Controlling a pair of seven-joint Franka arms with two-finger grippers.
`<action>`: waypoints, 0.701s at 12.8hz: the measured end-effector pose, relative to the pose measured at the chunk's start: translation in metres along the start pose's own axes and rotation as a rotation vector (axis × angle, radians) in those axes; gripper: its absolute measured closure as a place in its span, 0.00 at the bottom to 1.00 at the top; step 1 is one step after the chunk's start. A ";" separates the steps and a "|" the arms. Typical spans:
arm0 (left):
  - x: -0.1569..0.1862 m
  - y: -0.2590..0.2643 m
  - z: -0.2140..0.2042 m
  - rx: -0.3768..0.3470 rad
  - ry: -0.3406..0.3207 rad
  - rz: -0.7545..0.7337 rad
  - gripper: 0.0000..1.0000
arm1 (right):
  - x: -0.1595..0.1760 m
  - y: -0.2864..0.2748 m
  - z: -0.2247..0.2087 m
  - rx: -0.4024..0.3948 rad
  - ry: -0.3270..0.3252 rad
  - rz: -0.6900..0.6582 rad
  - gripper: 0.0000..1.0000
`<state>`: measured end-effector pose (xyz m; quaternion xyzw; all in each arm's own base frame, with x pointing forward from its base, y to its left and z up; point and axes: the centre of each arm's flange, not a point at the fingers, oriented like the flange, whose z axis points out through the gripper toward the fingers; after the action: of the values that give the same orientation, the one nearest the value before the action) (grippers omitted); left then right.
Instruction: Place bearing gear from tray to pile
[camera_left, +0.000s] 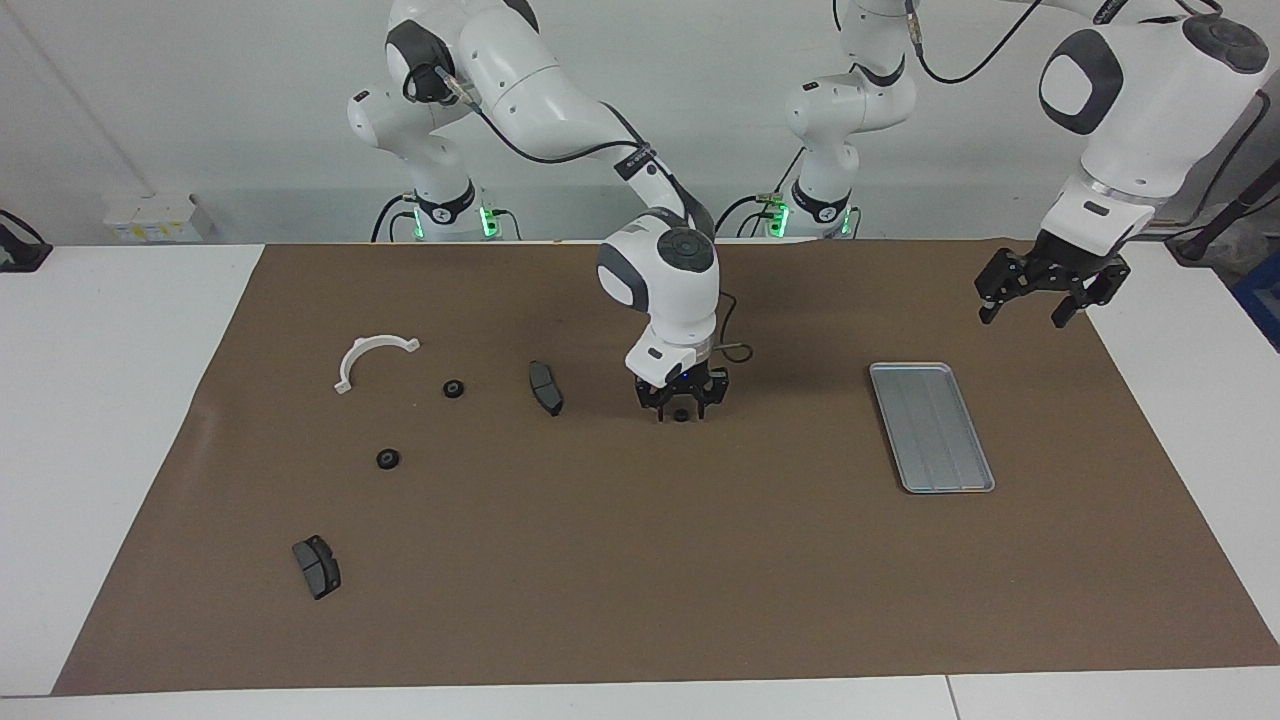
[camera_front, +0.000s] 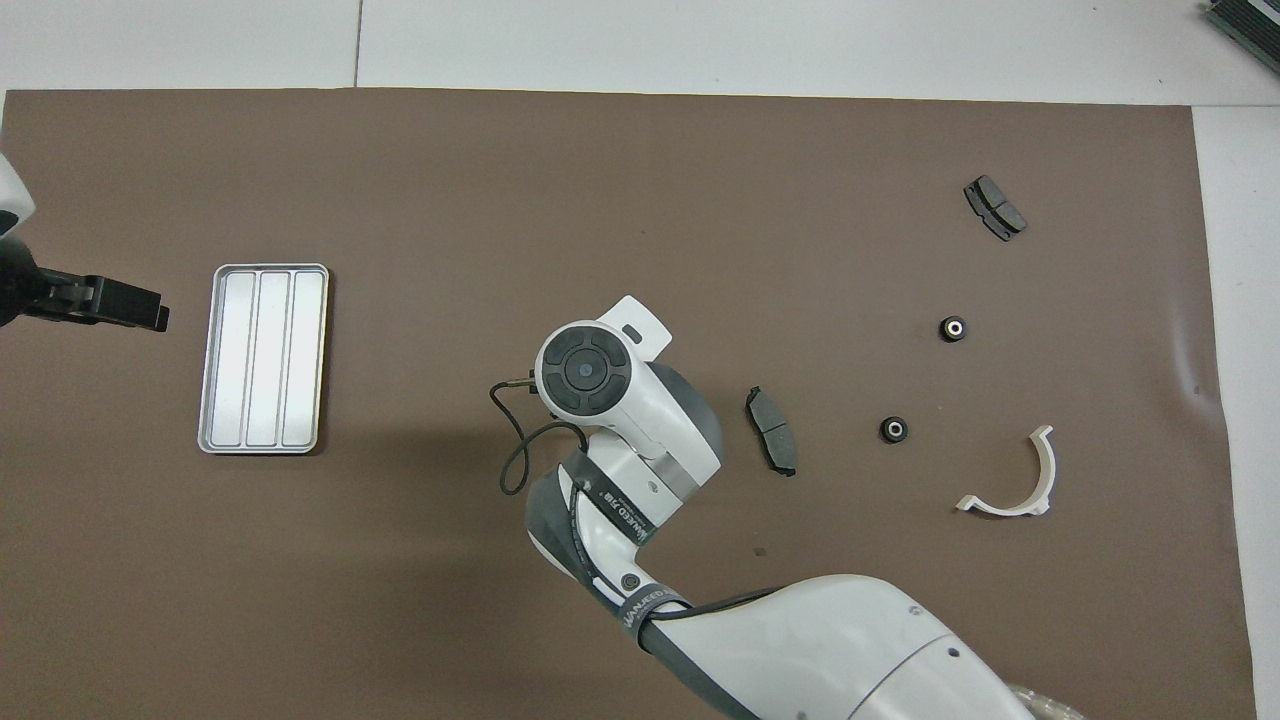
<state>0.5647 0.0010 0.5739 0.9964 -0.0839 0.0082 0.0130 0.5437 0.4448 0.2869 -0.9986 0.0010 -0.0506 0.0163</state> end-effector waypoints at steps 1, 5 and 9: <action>-0.001 0.000 0.000 -0.001 -0.006 0.000 0.00 | 0.001 0.001 -0.001 0.000 0.003 0.002 0.58; -0.003 0.000 -0.001 -0.001 -0.011 -0.001 0.00 | 0.004 0.003 -0.004 -0.001 0.010 0.008 0.76; -0.003 0.000 0.000 -0.002 -0.016 -0.001 0.00 | 0.052 0.063 -0.007 -0.043 0.060 0.081 0.76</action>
<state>0.5613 0.0012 0.5742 0.9964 -0.0837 0.0002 0.0134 0.5943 0.3813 0.2972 -0.9959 0.0431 -0.0798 -0.0034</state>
